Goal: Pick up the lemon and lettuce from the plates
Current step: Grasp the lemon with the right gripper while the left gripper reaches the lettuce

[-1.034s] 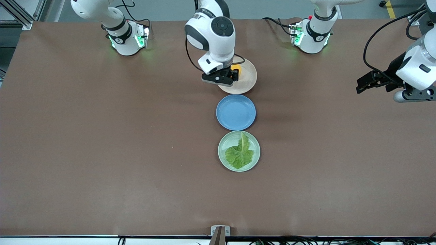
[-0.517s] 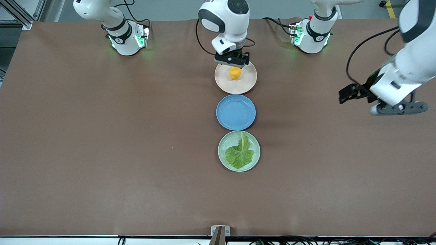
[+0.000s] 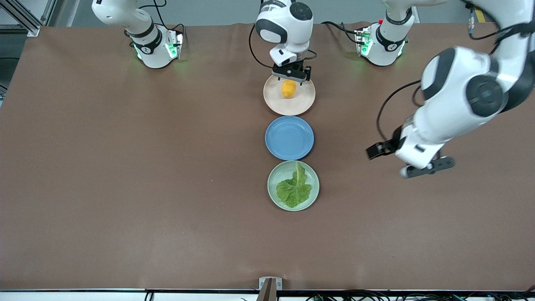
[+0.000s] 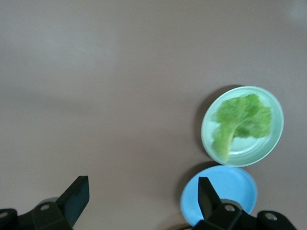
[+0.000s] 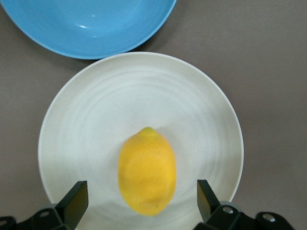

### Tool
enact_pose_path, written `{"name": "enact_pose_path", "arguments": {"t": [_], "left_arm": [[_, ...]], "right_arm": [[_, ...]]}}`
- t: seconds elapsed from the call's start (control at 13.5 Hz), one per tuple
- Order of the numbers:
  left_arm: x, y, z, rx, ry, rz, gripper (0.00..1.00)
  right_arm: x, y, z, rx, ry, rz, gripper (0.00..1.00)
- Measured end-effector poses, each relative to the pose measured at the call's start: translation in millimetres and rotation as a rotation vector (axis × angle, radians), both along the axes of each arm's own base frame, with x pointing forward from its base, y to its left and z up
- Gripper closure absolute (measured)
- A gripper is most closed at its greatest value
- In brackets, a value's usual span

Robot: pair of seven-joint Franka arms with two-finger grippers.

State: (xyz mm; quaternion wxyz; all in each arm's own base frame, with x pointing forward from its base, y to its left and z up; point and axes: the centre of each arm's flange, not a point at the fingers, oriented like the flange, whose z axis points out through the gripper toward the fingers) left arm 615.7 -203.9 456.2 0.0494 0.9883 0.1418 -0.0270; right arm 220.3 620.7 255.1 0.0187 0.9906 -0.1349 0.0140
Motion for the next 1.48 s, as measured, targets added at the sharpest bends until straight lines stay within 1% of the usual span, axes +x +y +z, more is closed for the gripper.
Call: {"name": "enact_pose_path", "arguments": {"t": [0.22, 0.37, 0.52, 0.66, 0.81, 0.89, 1.03, 1.11, 1.18, 1.26, 1.33, 1.4, 1.48], "left_arm": [[4, -50, -50, -0.028, 0.005, 0.081, 0.0], [1, -79, -87, -0.033, 0.033, 0.09, 0.0], [-5, -111, -114, -0.043, 0.026, 0.051, 0.0], [-11, -143, -137, -0.021, 0.002, 0.007, 0.0], [-14, -163, -159, -0.006, -0.016, -0.03, 0.03], [-15, -171, -170, -0.002, -0.023, -0.046, 0.09], [-17, -184, -193, 0.0, -0.043, -0.072, 0.13], [-17, -187, -203, 0.008, -0.051, -0.087, 0.17], [-17, -188, -210, 0.018, -0.054, -0.097, 0.18], [-18, -188, -215, 0.024, -0.05, -0.102, 0.21], [-19, -188, -221, 0.027, -0.044, -0.104, 0.22], [-21, -190, -226, 0.03, -0.037, -0.108, 0.27], [-24, -194, -231, 0.032, -0.03, -0.115, 0.28]], "right_arm": [[4, -2, -14, -0.012, -0.01, 0.003, 0.0], [5, -2, -21, -0.017, -0.013, 0.004, 0.0], [6, -1, -27, -0.008, -0.017, 0.006, 0.0], [6, -1, -32, -0.006, -0.019, -0.005, 0.0], [6, 0, -36, -0.002, -0.02, -0.009, 0.0], [5, -1, -38, -0.003, -0.02, -0.01, 0.0], [5, -1, -39, -0.005, -0.02, -0.01, 0.02], [5, -1, -39, -0.005, -0.02, -0.01, 0.03], [5, -1, -39, -0.005, -0.02, -0.01, 0.1], [5, -1, -39, -0.005, -0.02, -0.011, 0.22], [5, -1, -39, -0.005, -0.02, -0.011, 0.28], [5, -1, -39, -0.005, -0.02, -0.011, 0.28], [5, -1, -39, -0.005, -0.019, -0.013, 0.32]]}}
